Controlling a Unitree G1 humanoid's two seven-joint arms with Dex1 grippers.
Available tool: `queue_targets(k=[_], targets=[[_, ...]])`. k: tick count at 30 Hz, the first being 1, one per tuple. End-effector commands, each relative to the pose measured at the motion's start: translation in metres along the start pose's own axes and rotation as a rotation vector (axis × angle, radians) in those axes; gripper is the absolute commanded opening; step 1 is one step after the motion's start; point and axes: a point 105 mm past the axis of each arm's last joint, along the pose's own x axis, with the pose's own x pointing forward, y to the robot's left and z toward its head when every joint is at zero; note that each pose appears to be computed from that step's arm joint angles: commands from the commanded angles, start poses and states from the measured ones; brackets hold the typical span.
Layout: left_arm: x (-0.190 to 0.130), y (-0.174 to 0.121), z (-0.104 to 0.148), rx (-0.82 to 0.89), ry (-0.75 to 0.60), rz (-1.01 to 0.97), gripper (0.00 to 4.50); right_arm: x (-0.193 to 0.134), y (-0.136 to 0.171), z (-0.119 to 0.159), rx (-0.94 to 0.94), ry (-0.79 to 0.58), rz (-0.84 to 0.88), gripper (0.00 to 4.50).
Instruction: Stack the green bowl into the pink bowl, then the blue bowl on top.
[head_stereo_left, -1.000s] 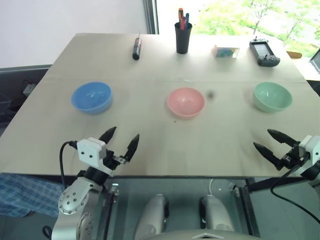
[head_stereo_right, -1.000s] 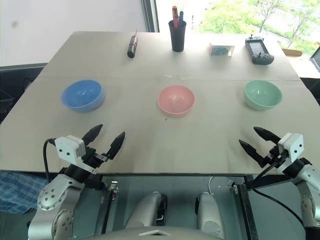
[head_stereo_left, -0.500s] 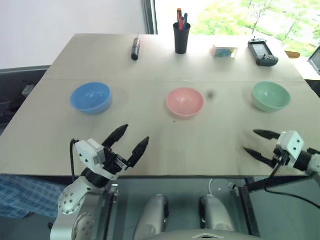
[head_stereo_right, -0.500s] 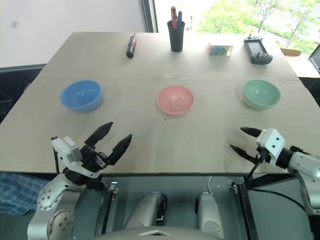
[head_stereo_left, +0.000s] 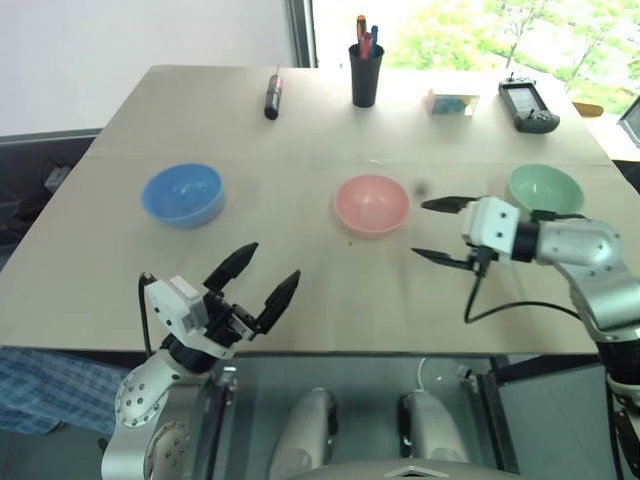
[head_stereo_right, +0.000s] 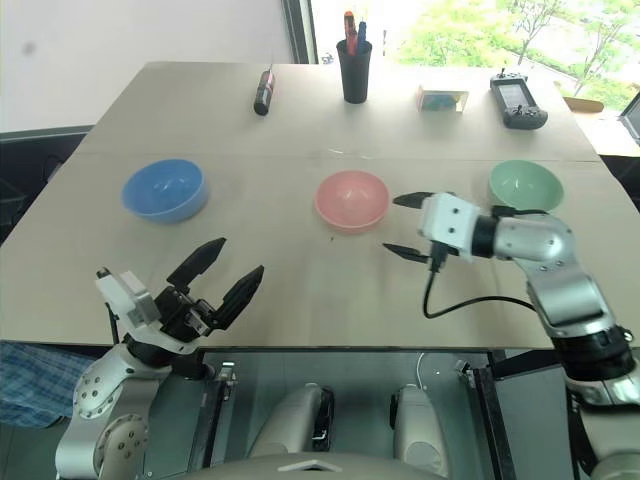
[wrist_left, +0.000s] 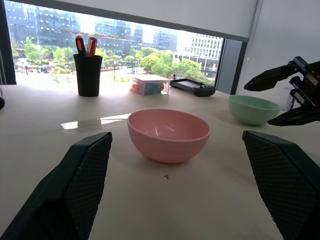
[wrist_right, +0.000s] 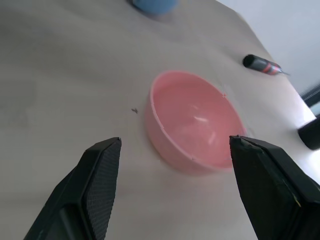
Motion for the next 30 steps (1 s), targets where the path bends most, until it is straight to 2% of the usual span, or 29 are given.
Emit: queue_targets(k=[1, 5, 12, 15, 22, 23, 26, 28, 29, 30], targets=[[0.002, -0.004, 0.009, 0.033, -0.025, -0.017, 4.43, 0.012, -0.004, 0.007, -0.038, 0.025, 0.046, 3.66], [0.002, -0.002, 0.010, 0.053, -0.023, -0.004, 4.43, 0.035, -0.007, 0.004, -0.063, 0.092, 0.123, 3.66], [0.003, -0.004, 0.012, 0.074, -0.027, 0.004, 4.43, 0.062, 0.011, -0.017, -0.100, 0.186, 0.255, 3.66], [0.001, -0.006, 0.013, 0.077, -0.028, 0.015, 4.43, 0.071, 0.008, -0.024, -0.112, 0.213, 0.246, 3.66], [-0.006, -0.007, 0.010, 0.077, -0.019, 0.030, 4.43, 0.087, -0.003, -0.016, -0.134, 0.198, 0.219, 3.66], [-0.006, -0.008, 0.010, 0.077, -0.020, 0.030, 4.50, 0.090, -0.003, -0.014, -0.138, 0.193, 0.219, 3.24], [-0.006, -0.008, 0.009, 0.079, -0.024, 0.025, 4.50, 0.094, -0.003, -0.010, -0.157, 0.181, 0.221, 2.68], [-0.005, -0.008, 0.009, 0.081, -0.025, 0.024, 4.50, 0.095, -0.003, -0.008, -0.165, 0.170, 0.221, 1.72], [-0.005, -0.008, 0.009, 0.083, -0.025, 0.025, 4.50, 0.095, -0.002, -0.007, -0.170, 0.167, 0.225, 1.54], [-0.005, -0.007, 0.010, 0.086, -0.027, 0.027, 4.50, 0.095, -0.003, -0.006, -0.173, 0.166, 0.226, 1.14]])
